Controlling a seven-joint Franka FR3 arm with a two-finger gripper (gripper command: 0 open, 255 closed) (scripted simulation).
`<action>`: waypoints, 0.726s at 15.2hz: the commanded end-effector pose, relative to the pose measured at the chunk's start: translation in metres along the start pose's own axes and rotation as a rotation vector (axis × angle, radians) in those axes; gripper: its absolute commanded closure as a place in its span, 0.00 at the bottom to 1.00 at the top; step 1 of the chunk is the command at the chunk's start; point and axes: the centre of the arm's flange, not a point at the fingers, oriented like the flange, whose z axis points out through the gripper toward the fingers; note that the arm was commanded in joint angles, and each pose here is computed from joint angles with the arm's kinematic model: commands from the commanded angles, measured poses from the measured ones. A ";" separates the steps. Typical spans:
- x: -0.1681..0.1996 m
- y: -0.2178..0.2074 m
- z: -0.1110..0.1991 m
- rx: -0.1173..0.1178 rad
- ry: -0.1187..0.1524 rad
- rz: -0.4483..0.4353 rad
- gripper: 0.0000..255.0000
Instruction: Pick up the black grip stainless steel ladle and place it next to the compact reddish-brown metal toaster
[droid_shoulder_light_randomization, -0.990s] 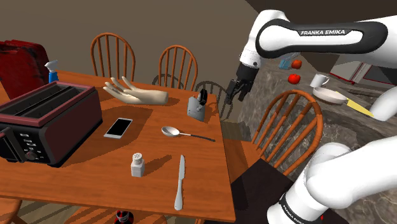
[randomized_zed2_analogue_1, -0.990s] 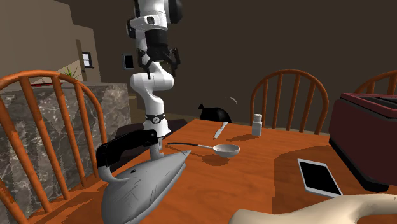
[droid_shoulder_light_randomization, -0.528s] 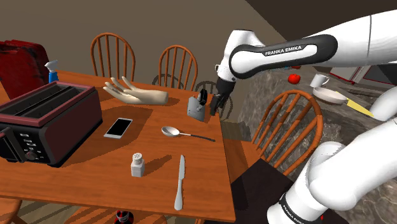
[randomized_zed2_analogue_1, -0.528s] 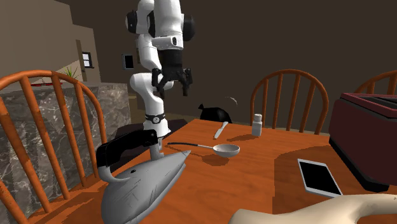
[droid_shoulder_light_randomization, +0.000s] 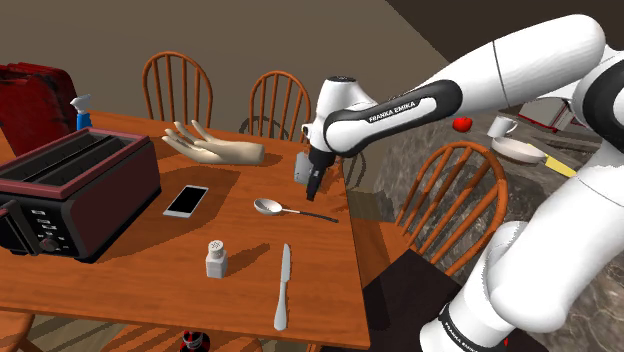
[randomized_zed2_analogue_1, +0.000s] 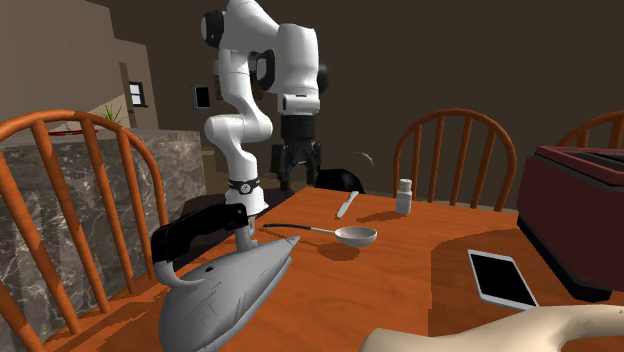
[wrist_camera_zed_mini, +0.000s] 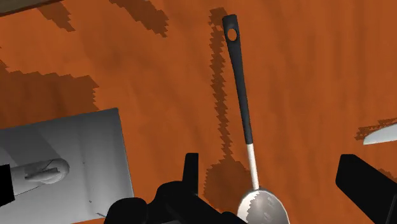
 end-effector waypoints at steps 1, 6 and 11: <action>0.016 -0.007 0.024 -0.015 -0.001 -0.083 0.00; 0.038 -0.021 0.063 -0.038 -0.004 -0.209 0.00; 0.038 -0.020 0.089 -0.038 -0.004 -0.209 0.00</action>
